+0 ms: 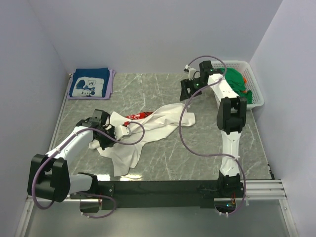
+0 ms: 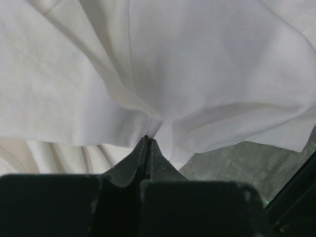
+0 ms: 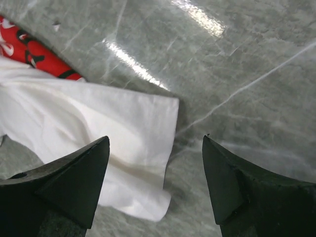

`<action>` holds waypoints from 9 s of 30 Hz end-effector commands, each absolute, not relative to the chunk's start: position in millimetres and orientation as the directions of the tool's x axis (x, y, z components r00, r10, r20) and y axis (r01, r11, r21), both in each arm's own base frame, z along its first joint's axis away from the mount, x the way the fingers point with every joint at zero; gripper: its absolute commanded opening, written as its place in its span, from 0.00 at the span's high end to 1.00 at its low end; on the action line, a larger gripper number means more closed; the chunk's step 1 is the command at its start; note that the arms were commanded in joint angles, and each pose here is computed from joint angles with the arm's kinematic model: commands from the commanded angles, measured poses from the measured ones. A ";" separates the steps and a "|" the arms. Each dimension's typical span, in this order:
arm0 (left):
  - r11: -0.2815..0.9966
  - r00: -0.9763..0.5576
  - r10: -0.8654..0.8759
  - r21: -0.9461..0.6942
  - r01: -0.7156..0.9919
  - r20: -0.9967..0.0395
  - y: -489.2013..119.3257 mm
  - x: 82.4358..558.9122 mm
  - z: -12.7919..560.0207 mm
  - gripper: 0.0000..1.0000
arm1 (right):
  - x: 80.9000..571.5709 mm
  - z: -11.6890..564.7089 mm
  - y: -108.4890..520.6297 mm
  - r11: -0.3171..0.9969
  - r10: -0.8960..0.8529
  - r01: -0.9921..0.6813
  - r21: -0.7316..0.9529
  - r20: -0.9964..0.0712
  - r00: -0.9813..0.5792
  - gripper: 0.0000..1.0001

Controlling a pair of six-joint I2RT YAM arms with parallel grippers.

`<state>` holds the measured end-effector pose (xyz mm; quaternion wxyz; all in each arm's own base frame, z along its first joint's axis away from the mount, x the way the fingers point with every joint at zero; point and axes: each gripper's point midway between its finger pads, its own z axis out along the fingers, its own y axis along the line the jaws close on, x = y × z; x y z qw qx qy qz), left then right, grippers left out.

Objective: Fold and stack the t-shirts
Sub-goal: Flatten the tshirt out

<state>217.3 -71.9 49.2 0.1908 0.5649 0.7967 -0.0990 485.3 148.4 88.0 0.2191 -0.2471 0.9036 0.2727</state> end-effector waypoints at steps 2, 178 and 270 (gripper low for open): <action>0.325 -0.263 0.869 0.080 0.942 -0.420 -73.5 223.9 50.7 0.99 | 497.3 58.5 155.8 0.746 -0.253 -0.484 0.457 -0.478 -0.841 0.16; 0.195 -0.038 0.654 0.119 0.974 -0.755 -65.9 372.9 132.5 0.89 | 300.0 65.9 138.5 0.637 -0.746 -0.759 -0.133 -0.352 -0.565 1.00; 0.061 -0.069 0.855 -0.032 0.998 -0.513 -63.1 301.8 59.2 0.64 | 310.5 59.7 100.2 0.649 -0.750 -0.751 -0.121 -0.268 -0.605 1.00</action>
